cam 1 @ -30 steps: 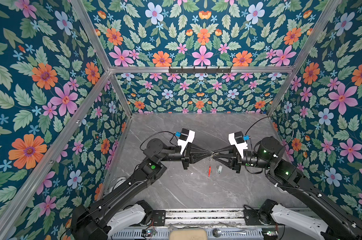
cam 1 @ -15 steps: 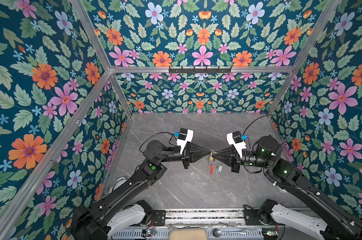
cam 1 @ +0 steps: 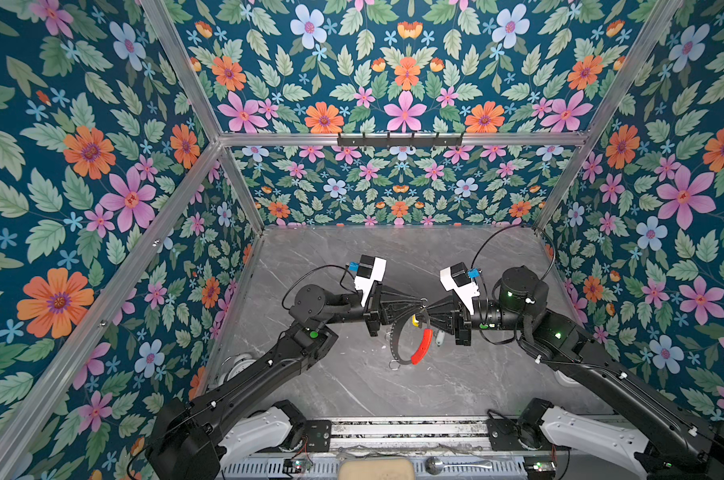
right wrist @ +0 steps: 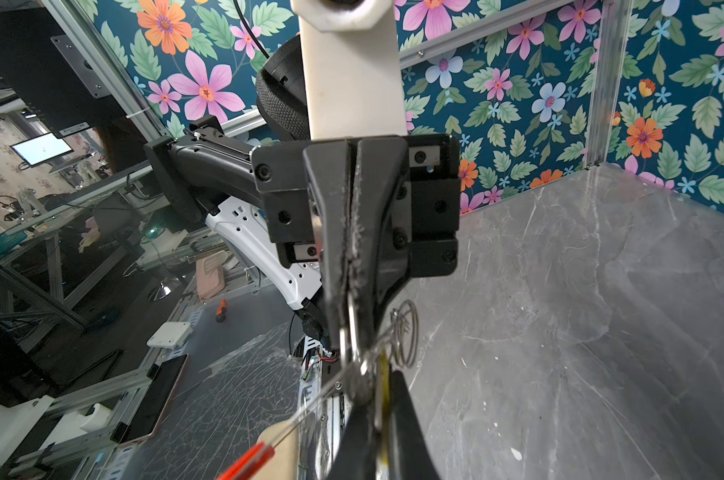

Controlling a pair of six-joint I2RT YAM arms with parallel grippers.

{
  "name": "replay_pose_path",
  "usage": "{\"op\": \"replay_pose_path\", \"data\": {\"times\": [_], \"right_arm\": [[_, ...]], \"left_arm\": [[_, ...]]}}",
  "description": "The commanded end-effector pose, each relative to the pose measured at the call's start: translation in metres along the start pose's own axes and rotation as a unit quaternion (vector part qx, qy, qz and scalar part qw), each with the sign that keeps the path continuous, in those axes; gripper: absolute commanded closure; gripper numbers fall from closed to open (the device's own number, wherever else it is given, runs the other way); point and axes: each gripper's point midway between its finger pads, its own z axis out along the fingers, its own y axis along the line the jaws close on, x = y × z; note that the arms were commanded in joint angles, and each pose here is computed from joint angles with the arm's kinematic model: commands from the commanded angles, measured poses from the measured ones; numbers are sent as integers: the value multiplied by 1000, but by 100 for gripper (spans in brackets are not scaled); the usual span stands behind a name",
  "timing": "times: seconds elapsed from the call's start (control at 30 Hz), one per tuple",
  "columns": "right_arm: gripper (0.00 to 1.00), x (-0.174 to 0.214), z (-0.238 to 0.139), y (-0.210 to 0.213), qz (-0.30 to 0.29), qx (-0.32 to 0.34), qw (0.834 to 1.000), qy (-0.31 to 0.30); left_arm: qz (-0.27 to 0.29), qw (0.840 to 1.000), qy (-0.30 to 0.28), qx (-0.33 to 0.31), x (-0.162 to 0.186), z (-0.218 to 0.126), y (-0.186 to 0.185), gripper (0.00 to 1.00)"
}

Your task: Remove the keys from the keyring

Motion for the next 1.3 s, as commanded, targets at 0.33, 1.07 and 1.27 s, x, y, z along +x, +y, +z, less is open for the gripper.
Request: {"op": "replay_pose_path", "data": {"times": [0.33,1.07,1.27], "right_arm": [[49,-15,-26,11,-21,45,999,-9],[79,-59,-24,27,-40,-6,994,-103],[85,-54,-21,26,-30,-13,995,-92]], "left_arm": [[56,998,-19,17,-13,-4,-17,100],[60,998,-32,19,-14,-6,-18,100],[59,998,-33,15,-14,-6,-16,100]]}}
